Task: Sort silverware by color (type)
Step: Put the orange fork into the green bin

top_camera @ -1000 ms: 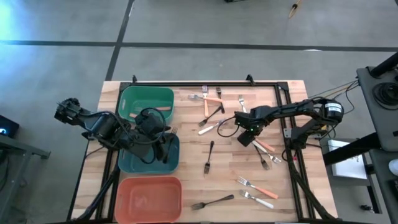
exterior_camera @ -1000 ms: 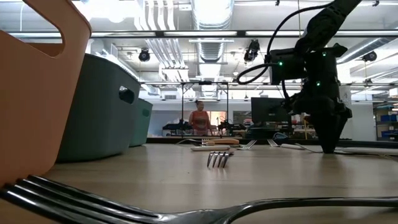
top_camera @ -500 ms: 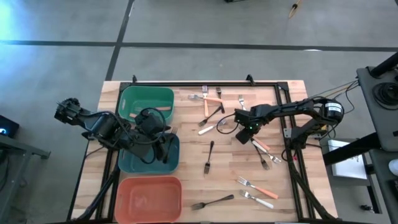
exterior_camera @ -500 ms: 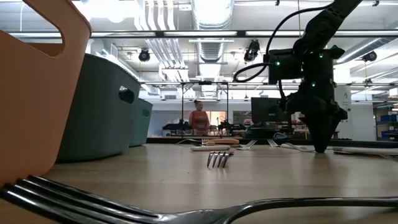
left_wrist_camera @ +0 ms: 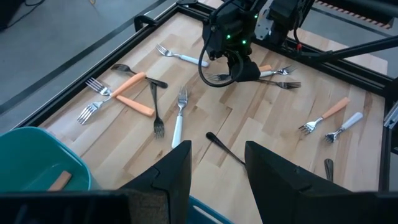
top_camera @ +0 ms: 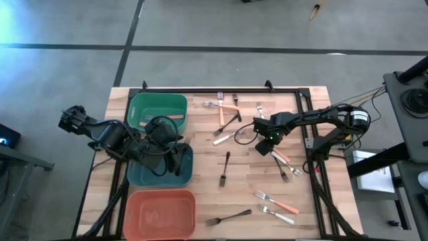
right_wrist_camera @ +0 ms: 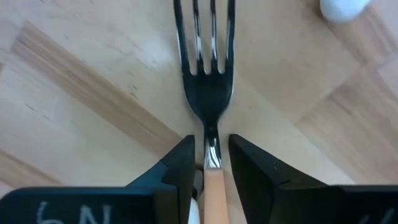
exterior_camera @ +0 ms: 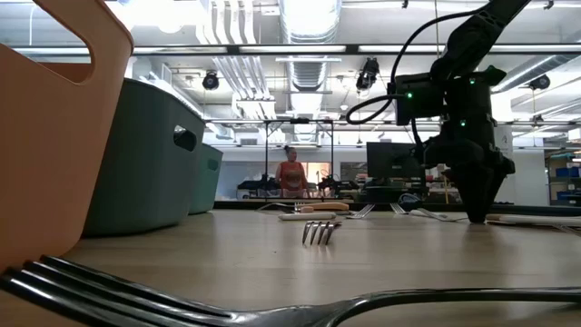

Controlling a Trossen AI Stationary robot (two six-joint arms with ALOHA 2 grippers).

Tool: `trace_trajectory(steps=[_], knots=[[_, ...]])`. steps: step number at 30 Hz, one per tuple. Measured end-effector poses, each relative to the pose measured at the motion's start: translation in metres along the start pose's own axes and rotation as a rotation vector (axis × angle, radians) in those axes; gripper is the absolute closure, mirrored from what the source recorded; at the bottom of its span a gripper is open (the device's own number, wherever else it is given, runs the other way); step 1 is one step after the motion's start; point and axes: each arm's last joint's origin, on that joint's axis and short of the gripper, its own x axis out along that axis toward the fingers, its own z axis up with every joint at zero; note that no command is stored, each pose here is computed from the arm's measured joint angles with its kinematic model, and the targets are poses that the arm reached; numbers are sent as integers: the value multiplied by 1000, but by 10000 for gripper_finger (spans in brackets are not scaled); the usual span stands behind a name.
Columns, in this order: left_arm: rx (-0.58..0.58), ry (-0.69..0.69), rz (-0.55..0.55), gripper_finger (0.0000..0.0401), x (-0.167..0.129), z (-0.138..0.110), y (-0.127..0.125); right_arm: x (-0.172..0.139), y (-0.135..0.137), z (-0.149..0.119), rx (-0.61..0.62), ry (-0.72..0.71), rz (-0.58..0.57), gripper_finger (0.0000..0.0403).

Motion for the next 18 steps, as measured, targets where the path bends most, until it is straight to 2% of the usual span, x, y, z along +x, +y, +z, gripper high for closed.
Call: trace_trajectory(steps=[5, 12, 18], knots=[[5, 5, 5, 269, 0, -1, 1, 1, -1, -2, 3, 17, -9, 304], [9, 8, 9, 269, 0, -1, 1, 1, -3, 0, 7, -17, -39, 344], [9, 8, 8, 269, 0, -1, 1, 0, -12, 7, 22, -33, -38, 354]])
